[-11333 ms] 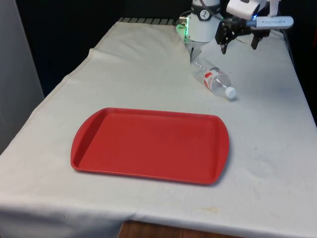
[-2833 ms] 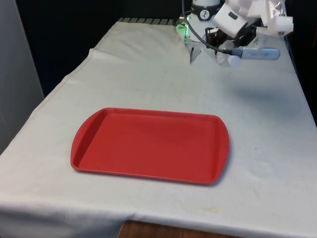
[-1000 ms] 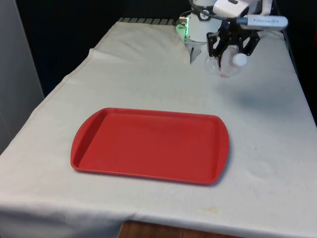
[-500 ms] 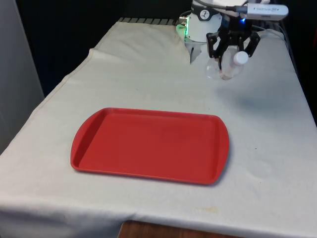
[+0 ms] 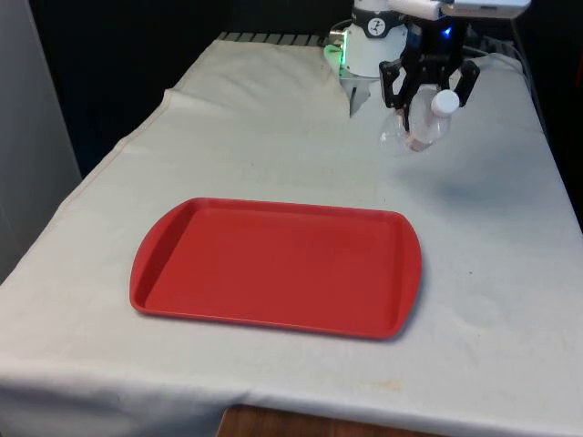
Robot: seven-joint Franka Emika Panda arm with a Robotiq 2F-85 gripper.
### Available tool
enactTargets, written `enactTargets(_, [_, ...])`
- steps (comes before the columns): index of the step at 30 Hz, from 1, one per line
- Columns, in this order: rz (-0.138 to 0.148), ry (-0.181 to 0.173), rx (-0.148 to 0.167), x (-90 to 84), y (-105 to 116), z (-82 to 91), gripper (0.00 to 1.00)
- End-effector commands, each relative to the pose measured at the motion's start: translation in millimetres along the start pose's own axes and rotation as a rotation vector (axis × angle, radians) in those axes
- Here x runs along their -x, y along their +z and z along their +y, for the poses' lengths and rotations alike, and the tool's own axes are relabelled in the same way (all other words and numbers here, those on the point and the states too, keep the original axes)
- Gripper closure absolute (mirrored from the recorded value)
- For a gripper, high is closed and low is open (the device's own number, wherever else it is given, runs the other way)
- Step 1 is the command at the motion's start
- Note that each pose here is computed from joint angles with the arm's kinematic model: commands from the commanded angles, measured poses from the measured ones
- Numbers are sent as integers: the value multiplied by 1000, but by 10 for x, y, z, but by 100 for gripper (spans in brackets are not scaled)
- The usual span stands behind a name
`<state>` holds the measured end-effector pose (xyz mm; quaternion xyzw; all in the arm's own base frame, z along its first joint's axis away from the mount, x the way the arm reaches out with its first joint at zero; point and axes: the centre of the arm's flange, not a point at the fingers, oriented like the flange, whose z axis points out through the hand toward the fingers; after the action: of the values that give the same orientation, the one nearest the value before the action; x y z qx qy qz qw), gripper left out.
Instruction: Place the bottle upright on the tray.
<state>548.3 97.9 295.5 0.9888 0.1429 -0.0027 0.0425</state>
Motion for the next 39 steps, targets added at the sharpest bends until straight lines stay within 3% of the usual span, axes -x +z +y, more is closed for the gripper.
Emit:
enactTargets(1, [20, 5, -3, 14, -29, 8, 65])
enactTargets(2, [7, 1, 0, 3, -2, 4, 65])
enactTargets(3, [27, 5, -1, 19, -36, 18, 65])
enactTargets(11, [72, 11, 3, 55, -143, 112, 65])
enactTargets(12, [57, 12, 5, 50, -122, 96, 65])
enactTargets(14, [86, 13, 7, 59, -176, 157, 65])
enactTargets(19, [111, 17, 11, 60, -223, 230, 65])
enactTargets(20, [96, 19, 11, 43, -202, 216, 65])
enactTargets(21, [116, 18, 12, 61, -234, 246, 65])
enactTargets(23, [130, 21, 15, 65, -258, 296, 65])
enactTargets(29, [161, 27, 21, 75, -321, 408, 65])
enactTargets(30, [149, 28, 22, 61, -304, 399, 65])
enactTargets(31, [167, 28, 23, 75, -334, 431, 65])
enactTargets(36, [198, 34, 29, 84, -385, 530, 65])
enactTargets(38, [186, 36, 31, 73, -363, 526, 65])
enactTargets(39, [209, 36, 31, 88, -400, 557, 65])
